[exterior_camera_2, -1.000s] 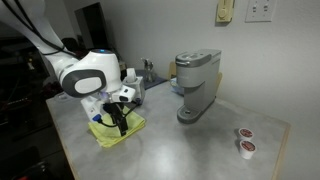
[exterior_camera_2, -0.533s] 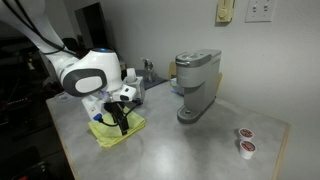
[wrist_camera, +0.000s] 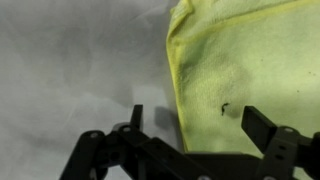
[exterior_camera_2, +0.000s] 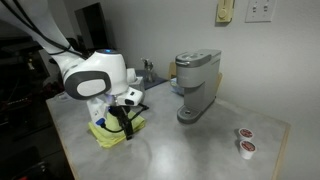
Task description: Unfold the yellow towel once from right to left
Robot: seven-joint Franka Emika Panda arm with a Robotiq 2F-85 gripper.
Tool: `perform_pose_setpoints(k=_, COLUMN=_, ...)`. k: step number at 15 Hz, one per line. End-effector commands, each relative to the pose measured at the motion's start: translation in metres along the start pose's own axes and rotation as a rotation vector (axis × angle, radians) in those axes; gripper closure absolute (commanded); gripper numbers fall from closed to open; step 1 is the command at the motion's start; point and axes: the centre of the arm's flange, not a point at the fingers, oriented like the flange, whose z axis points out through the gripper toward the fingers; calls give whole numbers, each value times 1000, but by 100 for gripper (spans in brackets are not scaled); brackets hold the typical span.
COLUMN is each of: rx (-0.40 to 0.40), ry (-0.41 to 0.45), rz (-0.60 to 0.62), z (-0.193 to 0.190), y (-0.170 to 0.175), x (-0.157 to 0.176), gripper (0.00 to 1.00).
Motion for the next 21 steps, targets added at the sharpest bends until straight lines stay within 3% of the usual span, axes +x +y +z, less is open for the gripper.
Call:
perform_pose_setpoints(k=1, rx=97, ry=-23, rz=47, z=9, y=16, x=5, gripper=0)
perform_pose_setpoints(k=6, rx=307, ry=-62, rz=89, z=16, y=11, x=11, gripper=0)
perform_pose_setpoints(k=14, rx=419, ry=-91, rz=96, z=21, y=12, x=15, gripper=0)
perform_pose_setpoints(k=16, rx=383, ry=-86, rz=108, z=19, y=17, x=14, gripper=0)
perform_pose_setpoints(k=21, rx=196, ry=-58, rz=125, z=6, y=28, x=10, gripper=0)
